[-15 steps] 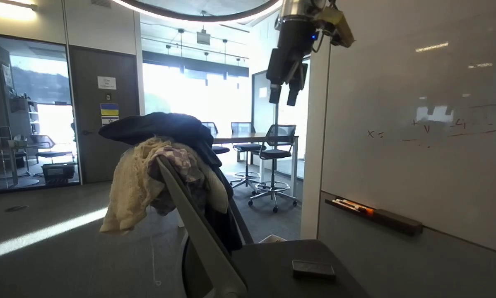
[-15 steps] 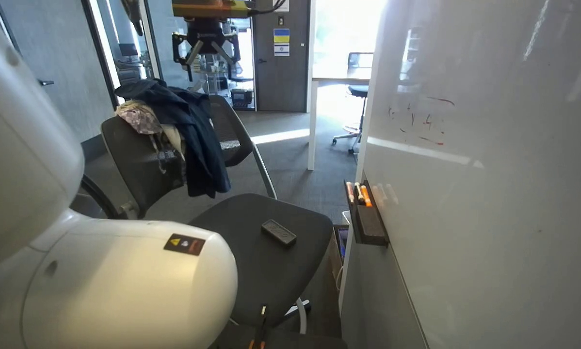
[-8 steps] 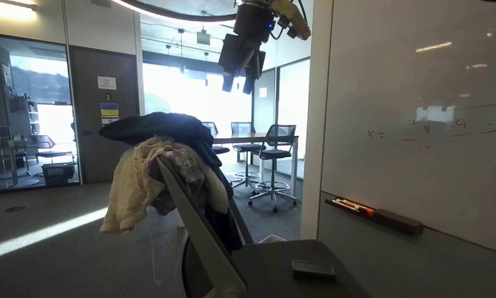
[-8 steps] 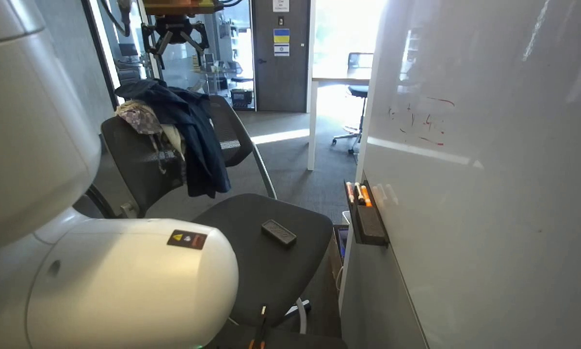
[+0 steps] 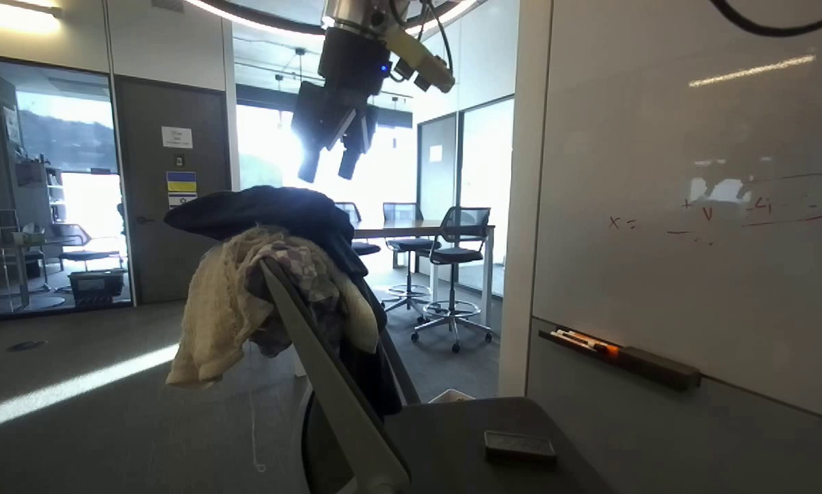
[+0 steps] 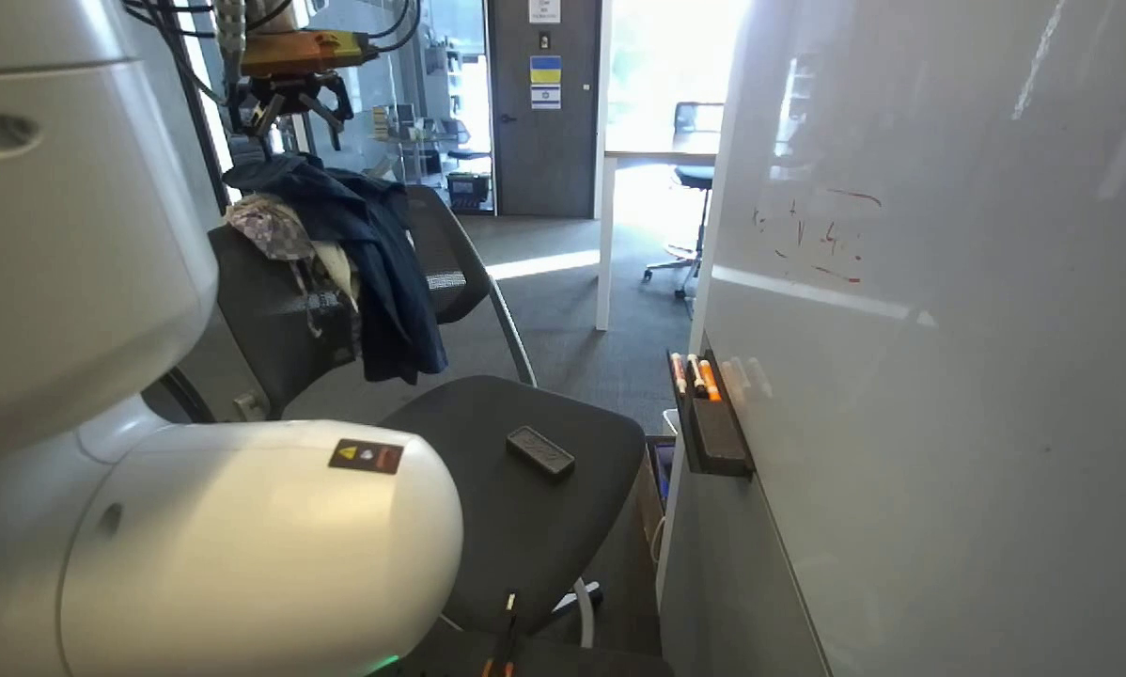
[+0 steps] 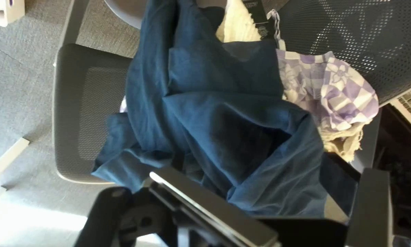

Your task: Remove the clothes from the backrest of the chair and put them on the seat.

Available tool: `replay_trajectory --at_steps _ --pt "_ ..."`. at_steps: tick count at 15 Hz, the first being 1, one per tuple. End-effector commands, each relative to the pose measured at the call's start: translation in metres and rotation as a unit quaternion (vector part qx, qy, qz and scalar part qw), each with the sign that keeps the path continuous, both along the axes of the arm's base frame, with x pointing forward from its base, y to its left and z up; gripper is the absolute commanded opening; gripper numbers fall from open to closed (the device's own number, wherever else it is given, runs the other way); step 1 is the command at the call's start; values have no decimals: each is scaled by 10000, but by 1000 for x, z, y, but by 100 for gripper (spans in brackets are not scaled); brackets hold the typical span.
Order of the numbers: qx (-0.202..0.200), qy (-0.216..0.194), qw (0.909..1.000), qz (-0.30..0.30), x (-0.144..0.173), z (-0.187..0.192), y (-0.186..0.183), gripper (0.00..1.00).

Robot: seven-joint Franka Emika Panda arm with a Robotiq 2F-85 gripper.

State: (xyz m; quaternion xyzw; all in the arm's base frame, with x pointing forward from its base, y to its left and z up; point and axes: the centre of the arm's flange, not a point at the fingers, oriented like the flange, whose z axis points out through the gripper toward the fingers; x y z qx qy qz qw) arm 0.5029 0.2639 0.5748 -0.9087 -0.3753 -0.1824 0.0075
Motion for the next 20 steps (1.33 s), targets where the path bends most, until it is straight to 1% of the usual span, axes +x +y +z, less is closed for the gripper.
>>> replay_trajectory --at_steps 1,4,6,7,8,9,10,11,12,14,16,17,18,20 --pt "-81 144 9998 134 -6 -22 23 100" --pt "-166 242 9992 289 -5 -40 35 100" --pt "-238 36 9990 385 -5 -44 40 100" --pt "-301 -30 9986 431 -4 -45 40 75" --pt "-335 -55 9986 409 -2 -45 38 75" --pt "-349 -51 9986 401 -1 -45 35 68" --pt "-359 -72 9986 387 1 -45 31 59" --pt "-344 -70 9987 360 3 -44 28 52" --pt "-330 -68 9989 322 5 -44 26 42" --pt "-339 -61 9989 319 6 -45 23 29" --pt "-330 -44 9990 288 6 -45 22 13" --pt "-301 80 9990 307 6 -42 21 5" --pt "-267 156 9990 311 6 -40 20 5" --pt "-184 150 9995 201 8 -31 13 3"
